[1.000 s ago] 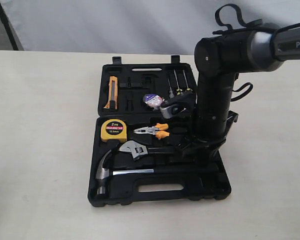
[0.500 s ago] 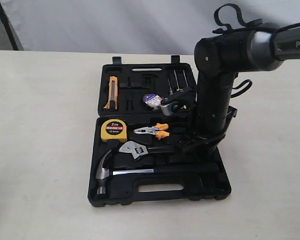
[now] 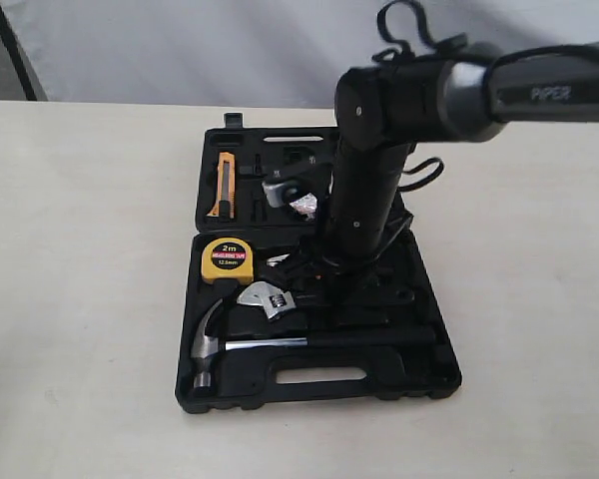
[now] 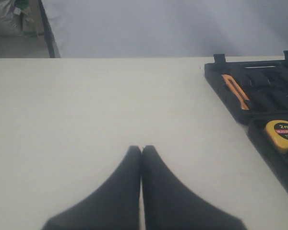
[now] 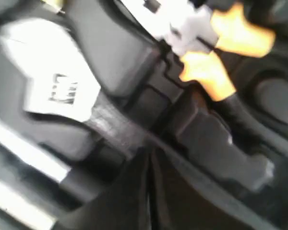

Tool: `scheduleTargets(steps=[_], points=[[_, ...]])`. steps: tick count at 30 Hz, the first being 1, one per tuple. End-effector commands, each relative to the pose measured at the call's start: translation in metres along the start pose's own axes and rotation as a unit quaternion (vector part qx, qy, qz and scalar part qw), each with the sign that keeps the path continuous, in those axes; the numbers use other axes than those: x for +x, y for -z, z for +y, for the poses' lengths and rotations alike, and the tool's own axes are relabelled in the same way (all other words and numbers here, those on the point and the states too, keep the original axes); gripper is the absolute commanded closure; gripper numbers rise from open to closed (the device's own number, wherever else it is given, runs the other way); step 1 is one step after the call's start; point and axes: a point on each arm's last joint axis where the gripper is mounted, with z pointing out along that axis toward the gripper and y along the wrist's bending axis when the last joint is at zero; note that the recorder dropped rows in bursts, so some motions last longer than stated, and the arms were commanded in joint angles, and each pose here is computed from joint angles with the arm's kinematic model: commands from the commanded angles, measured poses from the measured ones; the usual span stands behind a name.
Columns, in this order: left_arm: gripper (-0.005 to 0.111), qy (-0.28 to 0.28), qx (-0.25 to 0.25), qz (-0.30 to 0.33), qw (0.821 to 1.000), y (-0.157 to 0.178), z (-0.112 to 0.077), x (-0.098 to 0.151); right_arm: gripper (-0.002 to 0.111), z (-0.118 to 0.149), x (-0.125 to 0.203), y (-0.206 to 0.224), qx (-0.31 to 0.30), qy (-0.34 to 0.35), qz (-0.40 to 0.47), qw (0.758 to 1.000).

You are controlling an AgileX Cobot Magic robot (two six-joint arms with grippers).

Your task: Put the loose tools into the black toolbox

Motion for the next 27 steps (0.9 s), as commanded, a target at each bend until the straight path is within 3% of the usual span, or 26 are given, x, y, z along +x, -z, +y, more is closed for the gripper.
scheduleTargets(steps=[1, 10, 14, 22, 27], points=[[0.105, 0.011, 0.007, -0.003, 1.000, 0.001, 0.000, 0.002, 0.108, -0.005, 0.001, -0.033, 0.002, -0.008, 0.036, 0.999], [0.105, 0.011, 0.007, -0.003, 1.000, 0.001, 0.000, 0.002, 0.108, -0.002, -0.010, 0.054, 0.043, 0.017, -0.072, 0.996], [0.105, 0.011, 0.007, -0.003, 1.000, 0.001, 0.000, 0.002, 0.108, -0.017, -0.001, 0.077, 0.057, -0.014, -0.090, 0.994], [0.105, 0.011, 0.007, -0.003, 1.000, 0.001, 0.000, 0.002, 0.108, -0.092, 0.048, 0.070, 0.025, -0.188, -0.082, 0.978], [0.105, 0.011, 0.007, -0.003, 1.000, 0.001, 0.000, 0.002, 0.108, -0.100, 0.075, 0.040, 0.033, -0.207, -0.042, 0.977]])
